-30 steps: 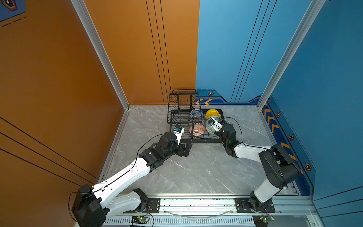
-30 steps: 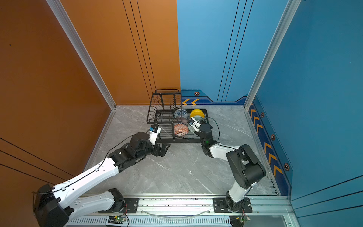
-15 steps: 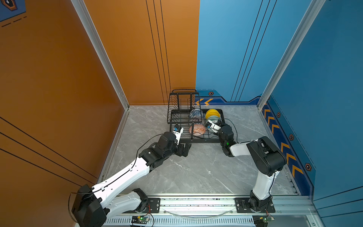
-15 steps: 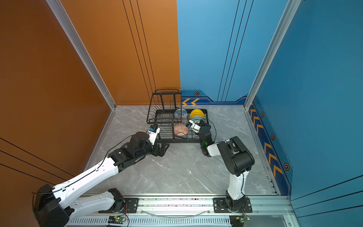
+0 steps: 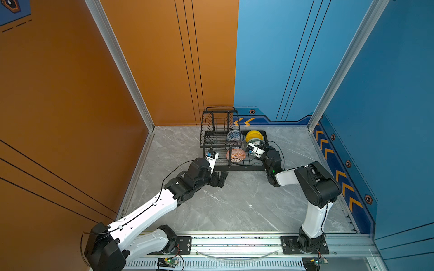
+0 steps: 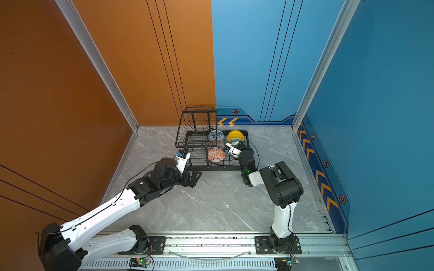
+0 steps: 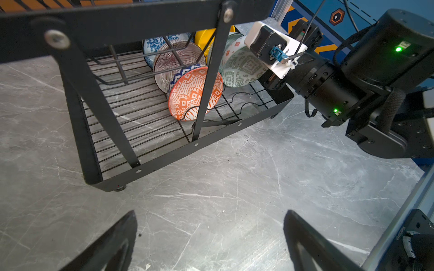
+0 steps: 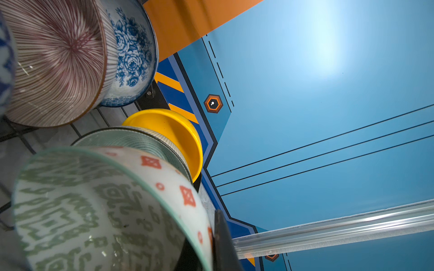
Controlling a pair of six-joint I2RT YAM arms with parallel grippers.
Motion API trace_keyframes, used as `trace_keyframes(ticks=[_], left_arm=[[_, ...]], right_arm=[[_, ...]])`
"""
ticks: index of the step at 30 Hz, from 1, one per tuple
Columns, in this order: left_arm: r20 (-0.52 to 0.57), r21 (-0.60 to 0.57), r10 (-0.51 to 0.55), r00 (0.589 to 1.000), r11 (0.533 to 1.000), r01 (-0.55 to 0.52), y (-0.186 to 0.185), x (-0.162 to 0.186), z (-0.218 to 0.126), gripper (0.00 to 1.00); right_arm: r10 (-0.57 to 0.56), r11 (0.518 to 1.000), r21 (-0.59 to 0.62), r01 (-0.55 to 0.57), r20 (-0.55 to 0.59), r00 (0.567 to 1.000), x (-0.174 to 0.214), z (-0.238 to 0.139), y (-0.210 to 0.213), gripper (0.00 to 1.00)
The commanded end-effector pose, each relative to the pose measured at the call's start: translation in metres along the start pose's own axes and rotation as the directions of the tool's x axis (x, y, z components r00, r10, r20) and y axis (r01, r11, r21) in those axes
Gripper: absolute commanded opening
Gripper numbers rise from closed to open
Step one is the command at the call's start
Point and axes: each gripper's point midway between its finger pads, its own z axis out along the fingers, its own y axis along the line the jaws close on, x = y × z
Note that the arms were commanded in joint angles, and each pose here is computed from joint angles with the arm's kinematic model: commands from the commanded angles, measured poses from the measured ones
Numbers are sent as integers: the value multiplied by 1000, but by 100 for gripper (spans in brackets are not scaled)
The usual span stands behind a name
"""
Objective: Load the bowls into the dish rack
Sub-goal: 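Lower the grey-green bowl upright into the rack beside the mint bowl with right gripper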
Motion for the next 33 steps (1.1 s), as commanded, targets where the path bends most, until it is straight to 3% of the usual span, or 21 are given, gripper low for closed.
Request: trace_keyframes(ticks=[1, 33], left_arm=[[-18, -9, -4, 1000, 1000, 4, 6, 6, -1, 98], [-12, -14, -14, 1000, 1000, 14, 11, 7, -4, 98]], right_arm=[[3, 1000, 20, -4, 34, 999, -6, 7, -4, 0], [36, 965, -263, -28, 28, 999, -6, -14, 51, 0]])
